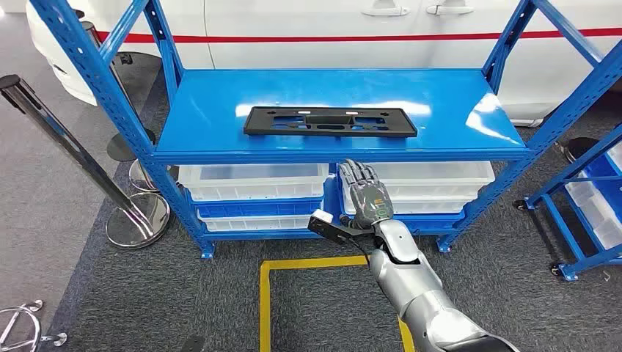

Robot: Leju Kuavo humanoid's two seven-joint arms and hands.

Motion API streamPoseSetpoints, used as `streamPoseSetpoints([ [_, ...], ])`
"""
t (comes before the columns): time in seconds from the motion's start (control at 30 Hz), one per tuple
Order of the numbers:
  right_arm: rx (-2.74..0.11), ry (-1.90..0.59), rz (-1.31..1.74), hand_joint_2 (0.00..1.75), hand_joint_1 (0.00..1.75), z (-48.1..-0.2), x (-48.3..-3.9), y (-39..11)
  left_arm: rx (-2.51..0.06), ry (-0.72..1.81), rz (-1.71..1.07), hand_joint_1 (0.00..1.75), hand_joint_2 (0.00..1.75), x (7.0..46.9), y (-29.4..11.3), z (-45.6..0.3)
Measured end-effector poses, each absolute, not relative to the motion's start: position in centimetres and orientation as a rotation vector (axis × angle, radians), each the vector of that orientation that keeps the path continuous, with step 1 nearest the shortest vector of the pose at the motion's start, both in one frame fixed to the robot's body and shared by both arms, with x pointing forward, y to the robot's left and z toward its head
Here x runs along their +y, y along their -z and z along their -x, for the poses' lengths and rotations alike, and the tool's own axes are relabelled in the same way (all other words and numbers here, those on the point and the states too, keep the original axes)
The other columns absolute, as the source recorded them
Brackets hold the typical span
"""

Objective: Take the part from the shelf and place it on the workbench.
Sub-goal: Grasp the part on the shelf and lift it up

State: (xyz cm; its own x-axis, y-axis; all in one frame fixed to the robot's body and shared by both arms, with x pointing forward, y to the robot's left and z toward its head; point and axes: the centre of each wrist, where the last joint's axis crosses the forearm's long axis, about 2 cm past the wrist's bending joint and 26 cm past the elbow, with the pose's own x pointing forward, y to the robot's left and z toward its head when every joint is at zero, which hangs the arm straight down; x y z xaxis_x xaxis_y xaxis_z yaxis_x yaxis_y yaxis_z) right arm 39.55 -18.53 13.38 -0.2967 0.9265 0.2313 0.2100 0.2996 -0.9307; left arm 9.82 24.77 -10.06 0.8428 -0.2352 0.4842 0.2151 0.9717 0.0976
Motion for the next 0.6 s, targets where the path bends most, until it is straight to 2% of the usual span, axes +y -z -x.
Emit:
streamPoseSetpoints([
  [0.2, -1.808, -1.095, 1.193, 1.75, 0.00, -39.9, -17.5, -15.6, -0.530, 0.251, -0.020, 0.00, 0.00, 24.2, 9.9, -10.3],
  [0.43, -1.823, -1.099, 1.218, 1.75, 0.00, -39.9, -17.3, -16.0, -0.533, 0.251, -0.017, 0.00, 0.00, 24.2, 9.9, -10.4],
  [0.6, -1.953, -1.082, 1.410, 1.75, 0.00, -39.2, -15.3, -18.2, -0.553, 0.281, 0.014, 0.00, 0.00, 23.7, 9.6, -11.3],
])
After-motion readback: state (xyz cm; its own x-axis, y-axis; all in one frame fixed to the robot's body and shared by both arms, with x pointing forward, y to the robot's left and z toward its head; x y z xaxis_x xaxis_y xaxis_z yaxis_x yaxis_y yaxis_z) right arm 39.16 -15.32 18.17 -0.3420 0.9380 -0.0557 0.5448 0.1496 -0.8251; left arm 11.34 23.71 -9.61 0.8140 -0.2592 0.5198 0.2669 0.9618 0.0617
